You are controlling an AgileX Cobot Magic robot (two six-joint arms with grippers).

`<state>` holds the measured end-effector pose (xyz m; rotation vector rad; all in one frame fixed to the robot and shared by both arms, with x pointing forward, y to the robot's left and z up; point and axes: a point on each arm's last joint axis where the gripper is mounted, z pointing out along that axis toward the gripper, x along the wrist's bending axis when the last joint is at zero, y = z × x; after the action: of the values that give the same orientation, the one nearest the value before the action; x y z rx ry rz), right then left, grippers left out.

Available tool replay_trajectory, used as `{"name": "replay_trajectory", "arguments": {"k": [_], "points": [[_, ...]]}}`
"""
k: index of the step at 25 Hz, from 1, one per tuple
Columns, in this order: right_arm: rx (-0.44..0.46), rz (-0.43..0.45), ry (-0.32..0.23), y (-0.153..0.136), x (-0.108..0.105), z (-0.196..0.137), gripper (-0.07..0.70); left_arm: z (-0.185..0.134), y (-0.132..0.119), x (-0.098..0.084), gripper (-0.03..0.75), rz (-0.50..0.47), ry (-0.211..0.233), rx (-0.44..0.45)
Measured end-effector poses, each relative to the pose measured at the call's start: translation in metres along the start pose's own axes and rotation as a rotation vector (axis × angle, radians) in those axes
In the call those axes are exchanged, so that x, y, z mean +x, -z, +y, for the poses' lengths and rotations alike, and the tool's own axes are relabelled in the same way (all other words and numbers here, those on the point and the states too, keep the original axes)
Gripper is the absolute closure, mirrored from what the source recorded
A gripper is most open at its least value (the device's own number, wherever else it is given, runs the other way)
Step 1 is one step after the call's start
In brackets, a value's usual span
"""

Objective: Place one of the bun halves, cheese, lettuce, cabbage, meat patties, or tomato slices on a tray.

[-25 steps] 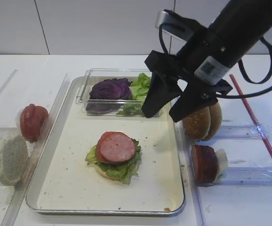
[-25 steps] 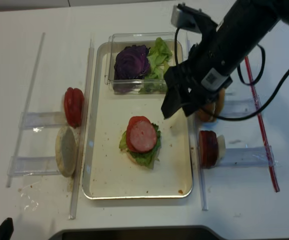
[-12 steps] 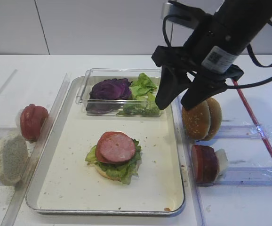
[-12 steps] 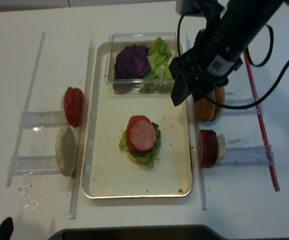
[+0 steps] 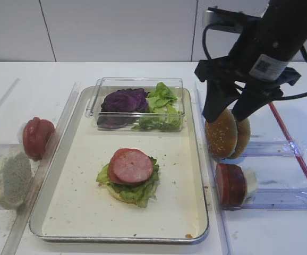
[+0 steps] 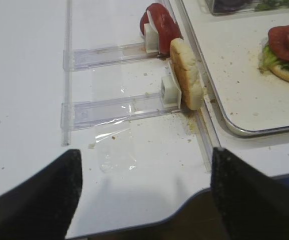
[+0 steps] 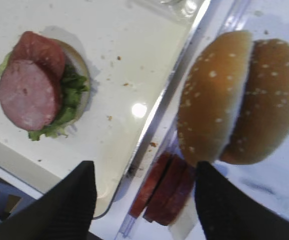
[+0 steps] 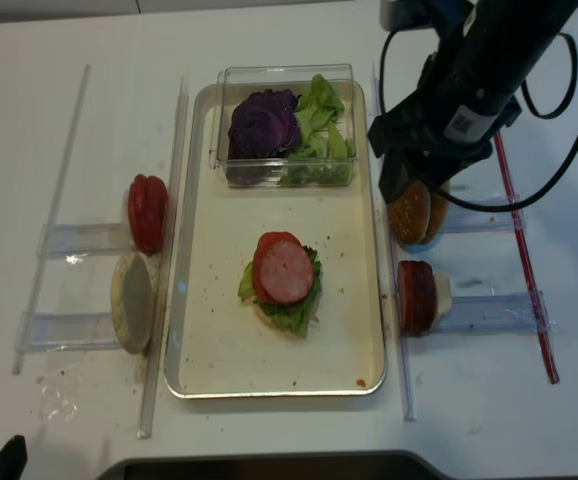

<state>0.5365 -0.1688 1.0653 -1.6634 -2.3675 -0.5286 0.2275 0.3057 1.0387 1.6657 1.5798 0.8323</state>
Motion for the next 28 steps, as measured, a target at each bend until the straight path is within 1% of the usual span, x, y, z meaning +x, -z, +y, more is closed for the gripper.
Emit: {"name": "replay_trajectory", "arguments": {"k": [4,6,9,12,16,20,23,28], "points": [[-0.016,-0.049,-0.043,0.007,-0.022,0.001,0.162,0.000,0.000,0.000,0.223,0.000,0.000,0.000],[-0.019,-0.083,-0.052,0.011,-0.031,0.000,0.160,0.000,0.000,0.000,0.223,0.000,0.000,0.000],[-0.029,-0.172,-0.052,0.020,-0.041,-0.004,0.160,0.000,0.000,0.000,0.223,0.000,0.000,0.000],[-0.060,-0.235,-0.066,0.035,-0.047,-0.012,0.159,0.000,0.000,0.000,0.223,0.000,0.000,0.000],[-0.081,-0.261,-0.094,0.048,-0.053,-0.032,0.159,0.000,0.000,0.000,0.223,0.000,0.000,0.000],[-0.073,-0.277,-0.127,0.052,-0.058,-0.055,0.159,0.000,0.000,0.000,0.223,0.000,0.000,0.000],[-0.066,-0.282,-0.124,0.053,-0.058,-0.073,0.159,0.000,0.000,0.000,0.223,0.000,0.000,0.000],[-0.104,-0.288,-0.113,0.062,-0.048,-0.101,0.159,0.000,0.000,0.000,0.223,0.000,0.000,0.000]]}}
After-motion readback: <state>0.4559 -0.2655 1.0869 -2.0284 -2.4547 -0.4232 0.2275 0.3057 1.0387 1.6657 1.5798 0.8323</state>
